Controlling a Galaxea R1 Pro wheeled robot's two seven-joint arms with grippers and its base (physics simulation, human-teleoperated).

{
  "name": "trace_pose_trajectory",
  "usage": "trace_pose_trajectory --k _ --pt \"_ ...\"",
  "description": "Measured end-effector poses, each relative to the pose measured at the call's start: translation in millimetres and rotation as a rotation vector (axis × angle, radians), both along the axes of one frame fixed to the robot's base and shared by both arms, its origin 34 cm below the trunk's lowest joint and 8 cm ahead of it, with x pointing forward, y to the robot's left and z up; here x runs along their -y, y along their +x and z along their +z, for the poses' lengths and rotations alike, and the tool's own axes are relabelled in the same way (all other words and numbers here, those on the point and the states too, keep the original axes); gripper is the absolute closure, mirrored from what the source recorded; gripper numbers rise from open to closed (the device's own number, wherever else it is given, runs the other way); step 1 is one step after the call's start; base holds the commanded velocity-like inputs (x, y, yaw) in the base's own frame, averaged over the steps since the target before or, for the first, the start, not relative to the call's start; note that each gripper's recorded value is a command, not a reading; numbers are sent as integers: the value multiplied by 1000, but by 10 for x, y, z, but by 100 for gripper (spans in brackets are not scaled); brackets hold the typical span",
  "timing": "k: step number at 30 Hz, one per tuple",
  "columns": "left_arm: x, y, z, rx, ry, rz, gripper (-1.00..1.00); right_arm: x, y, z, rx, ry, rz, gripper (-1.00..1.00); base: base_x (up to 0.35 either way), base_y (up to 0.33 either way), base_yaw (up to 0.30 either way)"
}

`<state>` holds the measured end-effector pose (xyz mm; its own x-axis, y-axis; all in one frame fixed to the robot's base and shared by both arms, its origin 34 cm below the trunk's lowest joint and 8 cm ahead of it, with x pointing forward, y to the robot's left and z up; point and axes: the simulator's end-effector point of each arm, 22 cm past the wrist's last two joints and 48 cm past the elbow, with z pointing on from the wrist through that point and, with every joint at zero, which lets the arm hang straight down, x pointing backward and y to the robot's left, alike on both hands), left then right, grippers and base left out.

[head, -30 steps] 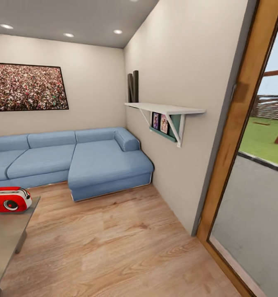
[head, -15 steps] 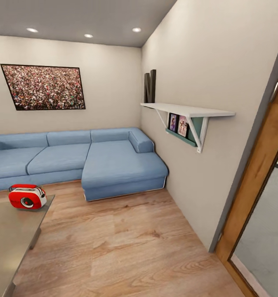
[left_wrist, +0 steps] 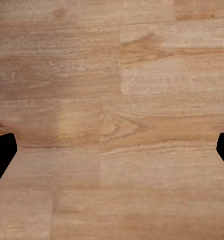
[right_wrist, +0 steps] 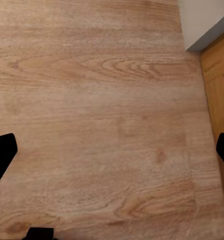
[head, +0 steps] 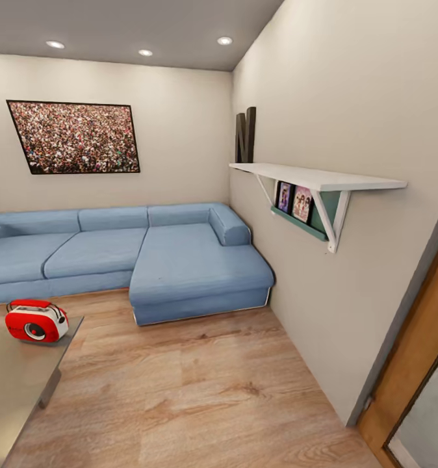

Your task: Turn on the radio receiver that's on the table in the living room.

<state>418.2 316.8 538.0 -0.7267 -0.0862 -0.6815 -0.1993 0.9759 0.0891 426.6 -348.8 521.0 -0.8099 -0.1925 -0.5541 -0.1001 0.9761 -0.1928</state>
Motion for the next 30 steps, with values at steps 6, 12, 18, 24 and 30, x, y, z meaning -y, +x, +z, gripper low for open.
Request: trace_pose_trajectory --k 6,12,18,24,30 --pt "-2 0 0 0 0 1 -100 0 0 0 0 0 0 -100 324 0 249" --pt "-2 0 0 0 1 1 -100 0 0 0 0 0 0 -100 324 0 246" --pt "-4 -1 0 0 1 1 -100 0 0 0 0 0 0 -100 324 -1 229" --pt "-2 -1 1 0 1 2 -100 0 0 0 0 0 0 -100 324 -69 68" --pt "-8 -1 1 0 2 2 -100 0 0 0 0 0 0 -100 324 -99 4"
